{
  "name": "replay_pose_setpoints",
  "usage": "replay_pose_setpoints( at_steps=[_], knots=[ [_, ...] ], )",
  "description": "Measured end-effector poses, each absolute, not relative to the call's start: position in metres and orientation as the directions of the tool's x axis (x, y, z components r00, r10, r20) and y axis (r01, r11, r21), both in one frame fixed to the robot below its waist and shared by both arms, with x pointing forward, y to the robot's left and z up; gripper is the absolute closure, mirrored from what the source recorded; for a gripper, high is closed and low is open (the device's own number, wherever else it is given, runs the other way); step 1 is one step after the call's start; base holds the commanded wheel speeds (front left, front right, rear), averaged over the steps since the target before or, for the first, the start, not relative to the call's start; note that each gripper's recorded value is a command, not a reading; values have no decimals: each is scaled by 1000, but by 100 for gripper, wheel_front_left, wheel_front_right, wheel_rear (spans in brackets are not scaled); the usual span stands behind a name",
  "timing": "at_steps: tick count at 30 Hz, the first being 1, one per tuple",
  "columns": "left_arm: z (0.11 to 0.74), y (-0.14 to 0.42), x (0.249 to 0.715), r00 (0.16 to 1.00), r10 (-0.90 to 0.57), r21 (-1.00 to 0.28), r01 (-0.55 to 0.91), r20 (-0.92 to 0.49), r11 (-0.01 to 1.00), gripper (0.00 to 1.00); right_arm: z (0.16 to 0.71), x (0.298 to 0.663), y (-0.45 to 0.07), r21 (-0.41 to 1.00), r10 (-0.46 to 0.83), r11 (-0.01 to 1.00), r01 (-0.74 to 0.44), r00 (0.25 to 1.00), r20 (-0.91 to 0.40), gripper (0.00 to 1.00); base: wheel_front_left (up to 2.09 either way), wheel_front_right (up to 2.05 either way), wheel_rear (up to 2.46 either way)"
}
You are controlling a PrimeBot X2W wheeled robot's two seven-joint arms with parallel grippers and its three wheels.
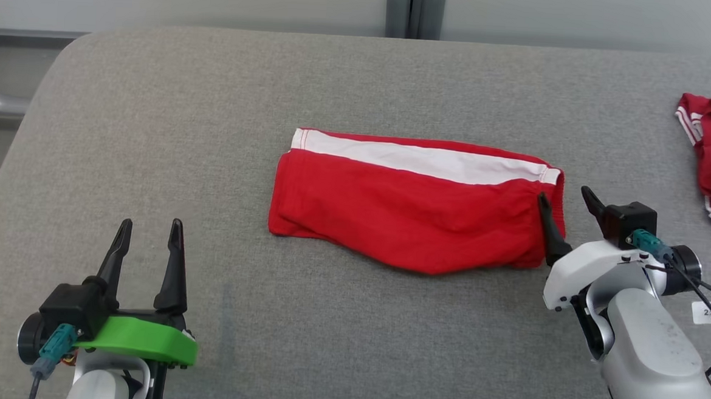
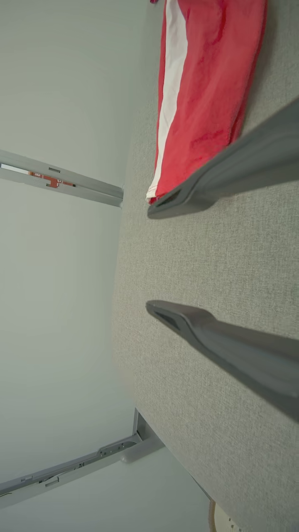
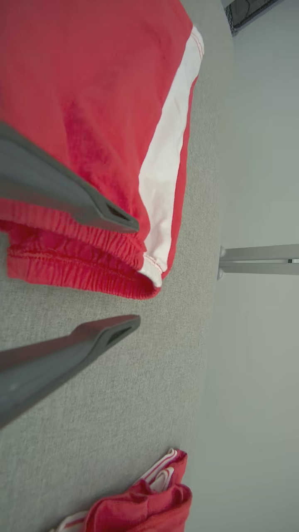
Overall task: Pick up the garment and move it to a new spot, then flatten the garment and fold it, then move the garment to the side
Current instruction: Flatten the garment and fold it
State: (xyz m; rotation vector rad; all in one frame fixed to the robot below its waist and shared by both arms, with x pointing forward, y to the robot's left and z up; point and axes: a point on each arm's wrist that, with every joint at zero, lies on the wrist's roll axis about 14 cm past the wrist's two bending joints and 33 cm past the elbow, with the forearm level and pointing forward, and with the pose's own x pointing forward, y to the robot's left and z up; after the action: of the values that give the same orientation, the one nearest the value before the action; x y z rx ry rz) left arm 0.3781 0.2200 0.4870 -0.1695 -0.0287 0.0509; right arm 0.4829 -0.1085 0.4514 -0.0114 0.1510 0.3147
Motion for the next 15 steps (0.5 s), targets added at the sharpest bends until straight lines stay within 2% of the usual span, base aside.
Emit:
replay_pose_setpoints(
  at_steps=[9, 15],
  knots=[
    [474, 235, 377, 995, 100, -164, -102, -20, 981, 0, 392, 488, -95, 88, 302, 953, -289, 895, -330, 0, 0, 0, 0],
    [469, 238, 376, 994, 108, -160, -113, -34, 981, 0, 384, 488, -70, 163, 340, 940, -300, 874, -348, 0, 0, 0, 0]
  ],
)
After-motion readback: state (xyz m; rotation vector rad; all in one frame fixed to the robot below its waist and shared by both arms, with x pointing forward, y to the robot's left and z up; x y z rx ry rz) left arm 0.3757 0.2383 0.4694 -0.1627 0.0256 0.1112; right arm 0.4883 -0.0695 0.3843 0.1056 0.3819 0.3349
